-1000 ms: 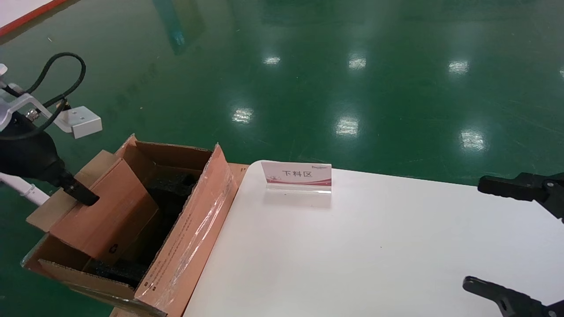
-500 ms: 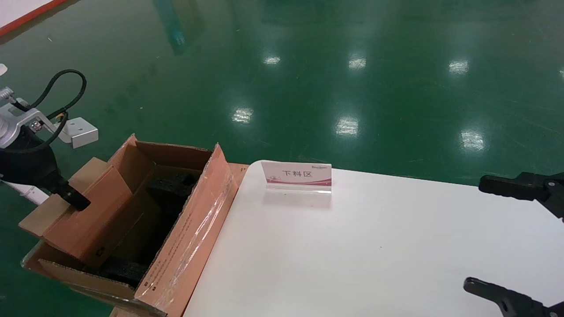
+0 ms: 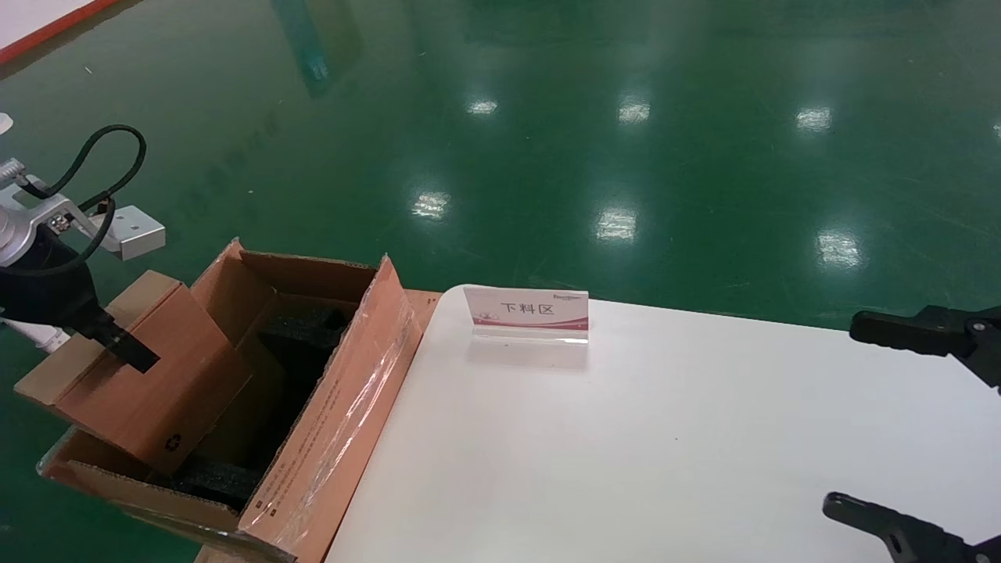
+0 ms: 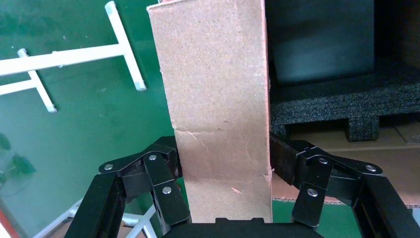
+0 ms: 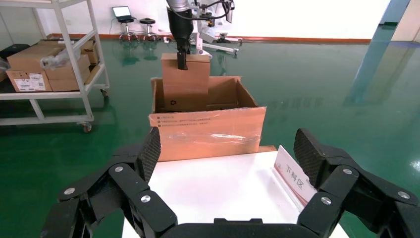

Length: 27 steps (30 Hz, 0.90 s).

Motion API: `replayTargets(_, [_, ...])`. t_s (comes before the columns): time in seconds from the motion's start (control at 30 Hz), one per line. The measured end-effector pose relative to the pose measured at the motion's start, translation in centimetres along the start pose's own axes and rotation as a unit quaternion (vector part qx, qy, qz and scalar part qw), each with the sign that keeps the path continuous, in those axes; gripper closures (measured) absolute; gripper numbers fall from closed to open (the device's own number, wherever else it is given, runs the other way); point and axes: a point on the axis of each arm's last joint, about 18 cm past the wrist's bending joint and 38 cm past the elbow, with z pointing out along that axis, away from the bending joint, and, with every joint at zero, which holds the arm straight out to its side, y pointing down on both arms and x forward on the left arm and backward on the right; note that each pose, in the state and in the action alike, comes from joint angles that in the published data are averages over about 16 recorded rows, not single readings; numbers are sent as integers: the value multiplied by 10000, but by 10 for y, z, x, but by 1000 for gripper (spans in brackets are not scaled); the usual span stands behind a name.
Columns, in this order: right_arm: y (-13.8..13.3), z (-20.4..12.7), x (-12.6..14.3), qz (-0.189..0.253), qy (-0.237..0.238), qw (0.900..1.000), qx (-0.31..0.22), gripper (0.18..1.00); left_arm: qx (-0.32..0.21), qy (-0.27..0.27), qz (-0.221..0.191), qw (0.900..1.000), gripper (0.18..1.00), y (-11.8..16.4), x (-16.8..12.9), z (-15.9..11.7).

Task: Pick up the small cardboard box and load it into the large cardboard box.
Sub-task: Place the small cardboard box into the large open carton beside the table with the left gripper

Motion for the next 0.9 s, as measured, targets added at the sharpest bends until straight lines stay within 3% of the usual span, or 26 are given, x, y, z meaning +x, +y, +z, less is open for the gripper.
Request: replayTargets(0.9, [0, 0, 0, 0, 0, 10000, 0, 178, 56, -181, -130, 9997, 829, -8, 3, 11])
